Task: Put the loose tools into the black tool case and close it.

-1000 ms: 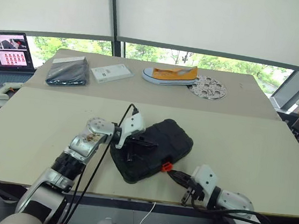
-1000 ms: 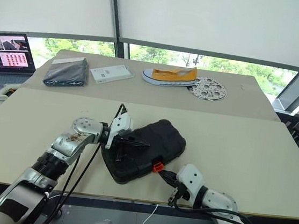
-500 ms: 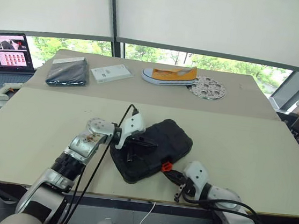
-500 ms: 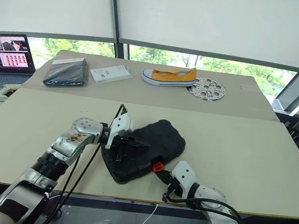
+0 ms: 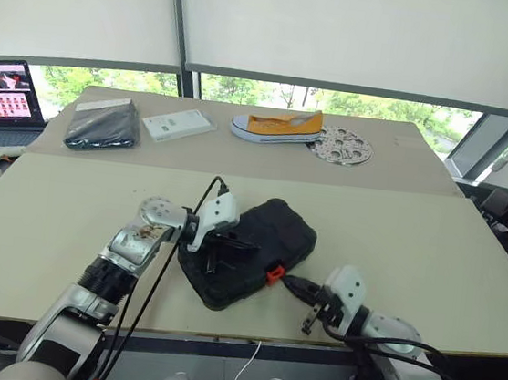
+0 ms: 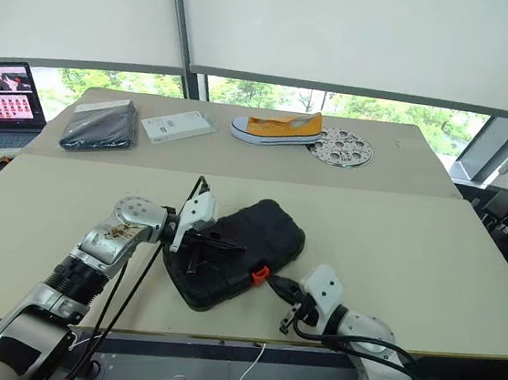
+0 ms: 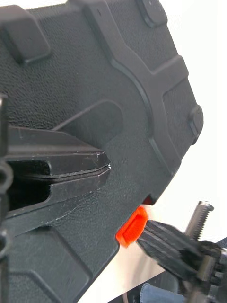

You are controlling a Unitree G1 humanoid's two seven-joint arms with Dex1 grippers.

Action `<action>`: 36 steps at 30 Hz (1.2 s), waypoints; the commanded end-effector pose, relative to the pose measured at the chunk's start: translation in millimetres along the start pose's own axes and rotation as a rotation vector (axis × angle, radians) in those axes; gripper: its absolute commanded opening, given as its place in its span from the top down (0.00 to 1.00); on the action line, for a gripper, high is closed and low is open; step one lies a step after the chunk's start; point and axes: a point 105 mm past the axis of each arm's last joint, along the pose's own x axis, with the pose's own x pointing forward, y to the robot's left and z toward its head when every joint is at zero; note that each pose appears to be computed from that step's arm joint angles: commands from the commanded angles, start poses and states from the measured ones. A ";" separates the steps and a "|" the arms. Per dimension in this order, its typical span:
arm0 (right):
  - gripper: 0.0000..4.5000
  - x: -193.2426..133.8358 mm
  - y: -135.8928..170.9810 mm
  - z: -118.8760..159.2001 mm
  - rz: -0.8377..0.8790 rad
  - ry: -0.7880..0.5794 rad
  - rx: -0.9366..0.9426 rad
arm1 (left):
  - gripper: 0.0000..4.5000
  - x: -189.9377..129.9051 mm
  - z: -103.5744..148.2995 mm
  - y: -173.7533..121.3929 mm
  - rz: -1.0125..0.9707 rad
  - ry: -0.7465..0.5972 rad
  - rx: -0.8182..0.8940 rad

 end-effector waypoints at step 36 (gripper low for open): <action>1.00 -24.1 -9.4 -20.3 0.065 0.143 0.032 | 0.87 -42.4 -16.1 -3.1 0.127 -0.214 -0.070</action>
